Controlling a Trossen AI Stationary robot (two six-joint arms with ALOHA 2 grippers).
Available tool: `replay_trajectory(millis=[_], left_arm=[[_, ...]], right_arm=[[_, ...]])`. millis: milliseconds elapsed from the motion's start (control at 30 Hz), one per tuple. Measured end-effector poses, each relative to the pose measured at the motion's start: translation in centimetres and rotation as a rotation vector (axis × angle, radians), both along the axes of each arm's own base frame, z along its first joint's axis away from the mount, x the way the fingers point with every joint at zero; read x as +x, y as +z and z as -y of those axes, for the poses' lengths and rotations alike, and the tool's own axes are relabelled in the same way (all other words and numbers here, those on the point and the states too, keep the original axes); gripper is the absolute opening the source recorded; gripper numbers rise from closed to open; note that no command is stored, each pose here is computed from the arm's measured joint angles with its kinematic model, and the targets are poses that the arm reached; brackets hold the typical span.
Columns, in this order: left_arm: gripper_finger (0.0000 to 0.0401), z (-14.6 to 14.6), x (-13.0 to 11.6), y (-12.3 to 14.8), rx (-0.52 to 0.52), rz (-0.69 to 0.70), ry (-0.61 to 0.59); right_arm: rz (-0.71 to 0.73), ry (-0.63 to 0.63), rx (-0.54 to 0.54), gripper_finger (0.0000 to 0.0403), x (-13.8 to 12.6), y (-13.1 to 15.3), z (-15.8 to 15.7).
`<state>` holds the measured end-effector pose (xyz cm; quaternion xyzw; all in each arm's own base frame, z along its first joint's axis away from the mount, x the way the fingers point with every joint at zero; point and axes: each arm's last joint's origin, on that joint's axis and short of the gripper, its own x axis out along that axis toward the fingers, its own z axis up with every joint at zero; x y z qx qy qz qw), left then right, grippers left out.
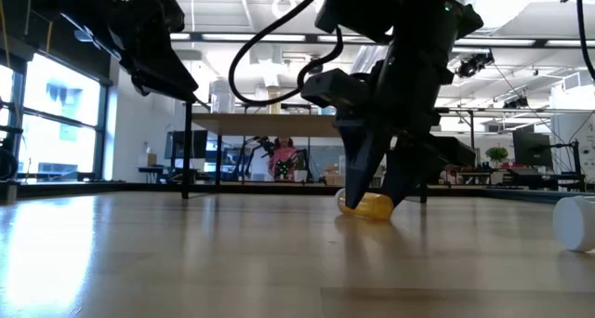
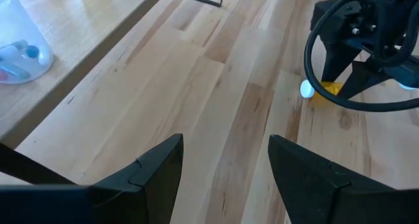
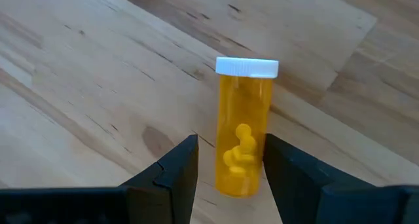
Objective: Pick and place medicine bottles onto shelf by color
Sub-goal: Put the orange pill bottle on the shelf aligned with the other orange pill bottles
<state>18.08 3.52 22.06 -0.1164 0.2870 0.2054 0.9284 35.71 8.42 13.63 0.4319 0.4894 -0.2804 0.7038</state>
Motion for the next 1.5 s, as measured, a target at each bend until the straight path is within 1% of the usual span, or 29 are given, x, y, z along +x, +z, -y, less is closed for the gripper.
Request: replay_trajectory(millis=[133,433,533,667,800,967,1067,1200,1333,1500], left_arm=[[0.0215,0.0,0.0,0.0,0.0,-0.002,0.0],[0.0215,0.1,0.0,0.0,-0.013,-0.003,-0.016],[0.0215,0.2,0.0,-0.1,-0.019,-0.005,-0.054],[0.0215,0.3,0.1,-0.1,-0.01,-0.014,-0.135],[0.0215,0.5,0.1,0.0,-0.008,-0.008,-0.22],[0.0215,0.7,0.6,0.6,-0.009,0.077,-0.314],[0.0215,0.7,0.9,1.1,0.006,0.131,-0.335],[0.0215,0.7,1.1,1.6,0.027,0.179,-0.338],[0.0215,0.6,1.3,2.1,0.051,0.238,-0.34],[0.0215,0.6,1.6,3.0,0.086,0.334,-0.337]], right_arm=[[-0.005,0.001,0.004,0.0154,0.0,-0.1,0.0],[-0.017,0.026,-0.007,0.0085,-0.1,-0.2,0.3],[-0.015,0.053,-0.012,0.0079,0.0,-0.2,0.4],[0.0,0.099,-0.032,0.0081,0.2,0.5,0.4],[0.106,0.136,-0.097,0.0083,1.0,3.1,0.4],[0.2,0.226,-0.2,0.0083,2.2,6.0,0.3],[0.269,0.285,-0.274,0.0083,3.0,8.1,0.2],[0.315,0.38,-0.385,0.0083,3.9,10.5,0.2],[0.298,0.442,-0.508,0.0083,4.2,13.4,0.3],[0.247,0.439,-0.679,0.0083,4.0,17.5,0.8]])
